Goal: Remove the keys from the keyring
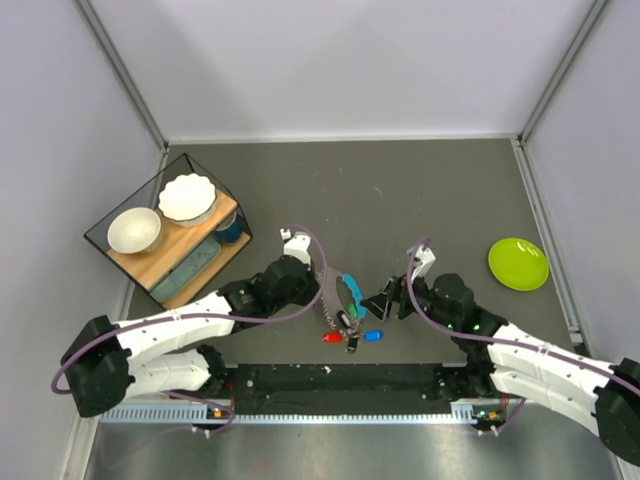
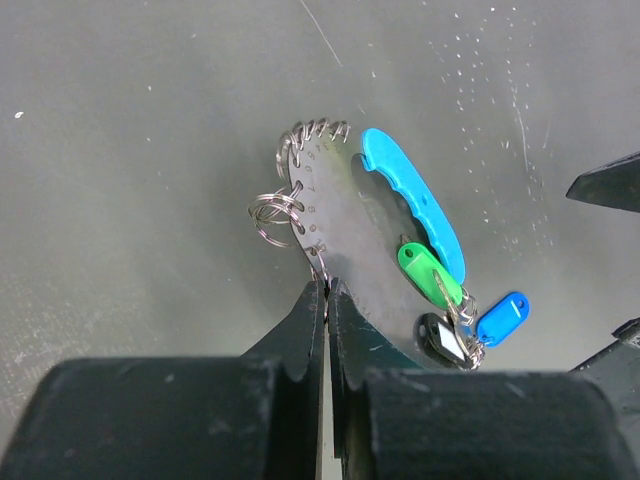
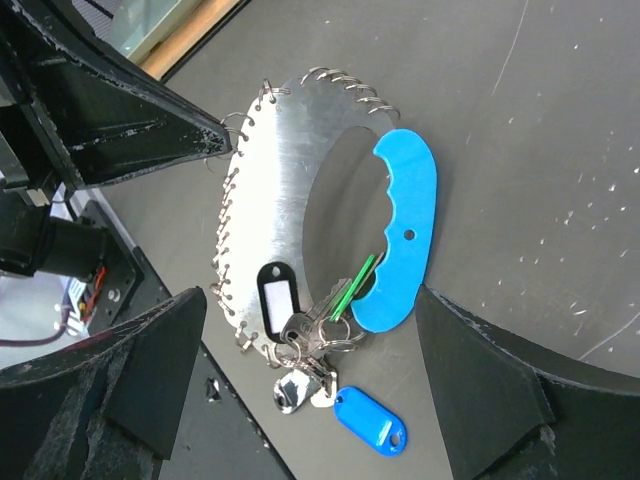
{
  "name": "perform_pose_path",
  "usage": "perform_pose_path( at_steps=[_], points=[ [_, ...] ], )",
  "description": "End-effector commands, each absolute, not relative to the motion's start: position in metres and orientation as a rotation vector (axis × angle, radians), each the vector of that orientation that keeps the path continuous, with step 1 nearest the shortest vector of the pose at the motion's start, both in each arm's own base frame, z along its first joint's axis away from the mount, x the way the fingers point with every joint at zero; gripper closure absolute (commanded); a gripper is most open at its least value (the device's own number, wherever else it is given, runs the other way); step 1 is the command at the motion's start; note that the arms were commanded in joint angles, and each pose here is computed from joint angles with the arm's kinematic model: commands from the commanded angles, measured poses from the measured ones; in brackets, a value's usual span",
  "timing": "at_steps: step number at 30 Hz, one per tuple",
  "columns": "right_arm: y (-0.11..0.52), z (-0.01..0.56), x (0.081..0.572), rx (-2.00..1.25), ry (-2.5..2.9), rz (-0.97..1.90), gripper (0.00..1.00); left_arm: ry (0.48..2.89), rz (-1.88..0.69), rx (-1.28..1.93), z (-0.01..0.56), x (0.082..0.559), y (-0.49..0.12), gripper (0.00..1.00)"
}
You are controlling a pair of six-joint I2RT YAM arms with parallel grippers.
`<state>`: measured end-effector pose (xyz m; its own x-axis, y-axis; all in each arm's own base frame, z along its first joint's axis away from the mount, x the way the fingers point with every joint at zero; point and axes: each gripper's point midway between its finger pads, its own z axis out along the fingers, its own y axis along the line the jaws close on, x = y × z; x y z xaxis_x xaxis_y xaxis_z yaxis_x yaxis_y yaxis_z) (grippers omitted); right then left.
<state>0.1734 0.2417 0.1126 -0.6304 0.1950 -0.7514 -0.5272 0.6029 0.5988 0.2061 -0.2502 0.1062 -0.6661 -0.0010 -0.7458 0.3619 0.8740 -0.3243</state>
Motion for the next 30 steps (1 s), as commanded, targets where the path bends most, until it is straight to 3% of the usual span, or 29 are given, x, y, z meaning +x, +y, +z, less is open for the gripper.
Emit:
perform_pose_path(
  at_steps=[1, 11, 16, 24, 30],
  points=[
    [0.249, 0.147, 0.176, -0.377, 1.845, 1.107, 0.14, 2.119, -0.724, 0.297, 0.143, 0.208, -0.271, 1.0],
    [0.267, 0.154, 0.17, -0.497, 1.833, 1.155, 0.13, 2.092, -0.736, 0.324, 0.157, 0.205, -0.27, 1.0],
    [0.29, 0.172, 0.154, -0.609, 1.722, 1.334, 0.11, 2.039, -0.776, 0.333, 0.165, 0.207, -0.275, 1.0],
    [0.307, 0.149, 0.159, -0.674, 1.821, 1.286, 0.06, 2.035, -0.756, 0.383, 0.167, 0.207, -0.275, 1.0],
    [0.291, 0.161, 0.18, -0.422, 1.874, 1.211, 0.09, 1.905, -0.743, 0.535, 0.185, 0.203, -0.272, 1.0]
  ],
)
